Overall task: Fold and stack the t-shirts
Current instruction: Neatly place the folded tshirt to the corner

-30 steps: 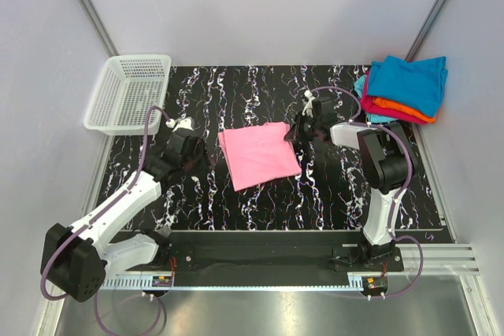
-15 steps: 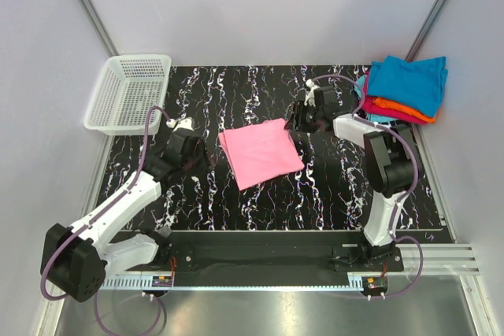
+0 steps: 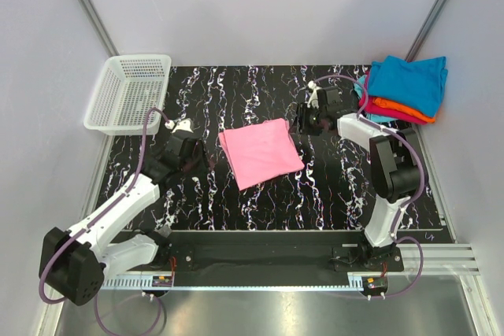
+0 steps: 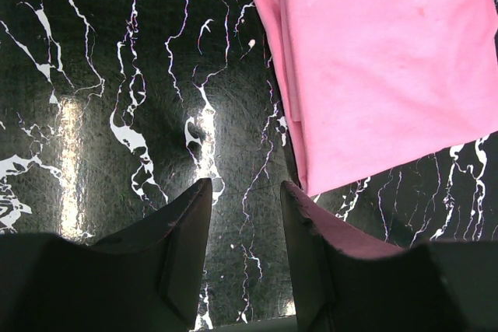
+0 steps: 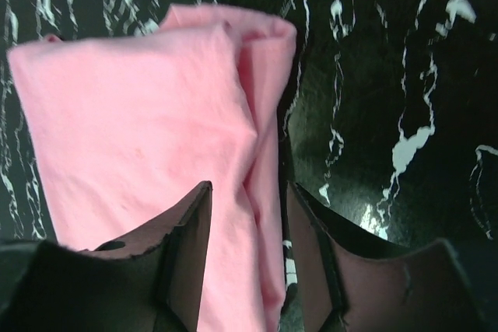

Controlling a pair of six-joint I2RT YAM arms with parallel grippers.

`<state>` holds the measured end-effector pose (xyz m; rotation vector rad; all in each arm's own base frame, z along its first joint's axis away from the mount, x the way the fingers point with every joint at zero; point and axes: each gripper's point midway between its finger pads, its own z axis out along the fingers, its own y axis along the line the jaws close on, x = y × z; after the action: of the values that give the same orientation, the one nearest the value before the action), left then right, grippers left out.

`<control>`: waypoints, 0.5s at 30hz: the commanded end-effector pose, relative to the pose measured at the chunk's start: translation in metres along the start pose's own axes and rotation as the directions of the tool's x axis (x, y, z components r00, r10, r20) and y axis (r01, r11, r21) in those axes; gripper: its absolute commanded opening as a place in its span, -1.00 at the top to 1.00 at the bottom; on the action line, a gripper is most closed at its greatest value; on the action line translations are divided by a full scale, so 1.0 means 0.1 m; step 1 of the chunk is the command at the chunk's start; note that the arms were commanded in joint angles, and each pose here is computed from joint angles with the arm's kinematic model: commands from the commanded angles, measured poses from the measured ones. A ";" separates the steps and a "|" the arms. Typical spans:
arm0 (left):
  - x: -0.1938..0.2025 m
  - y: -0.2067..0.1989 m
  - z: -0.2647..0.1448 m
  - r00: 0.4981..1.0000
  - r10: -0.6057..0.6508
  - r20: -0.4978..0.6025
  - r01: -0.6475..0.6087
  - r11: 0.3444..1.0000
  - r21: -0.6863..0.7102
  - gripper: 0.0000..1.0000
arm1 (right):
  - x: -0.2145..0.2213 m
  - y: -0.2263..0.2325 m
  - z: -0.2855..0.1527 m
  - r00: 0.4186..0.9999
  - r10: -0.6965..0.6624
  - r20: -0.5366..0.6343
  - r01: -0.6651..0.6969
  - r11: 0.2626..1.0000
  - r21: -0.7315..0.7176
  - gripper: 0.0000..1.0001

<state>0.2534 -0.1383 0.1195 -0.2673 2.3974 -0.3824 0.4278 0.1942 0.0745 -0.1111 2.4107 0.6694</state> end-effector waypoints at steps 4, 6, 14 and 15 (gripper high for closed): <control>-0.07 -0.03 -0.04 0.999 0.005 0.040 -0.006 1.000 0.021 0.09 | 0.22 -0.05 0.02 0.998 0.033 -0.051 -0.037 0.997 -0.074 -0.22; -0.08 -0.03 -0.03 0.999 0.007 0.042 -0.008 1.000 0.019 0.08 | 0.22 -0.04 -0.01 0.998 0.051 -0.046 -0.056 0.991 -0.118 -0.43; -0.08 -0.02 -0.03 0.999 0.011 0.040 -0.011 1.000 0.014 0.08 | 0.28 -0.07 0.02 0.995 0.084 -0.062 -0.094 0.979 -0.184 -0.68; -0.09 -0.02 -0.03 0.999 0.010 0.043 -0.011 1.000 0.014 0.08 | 0.35 -0.07 0.06 0.992 0.096 -0.083 -0.111 0.974 -0.199 -0.68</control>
<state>0.2534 -0.1382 0.1208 -0.2665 2.3927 -0.3847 0.4040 0.1839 0.0469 -0.0672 2.4599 0.8729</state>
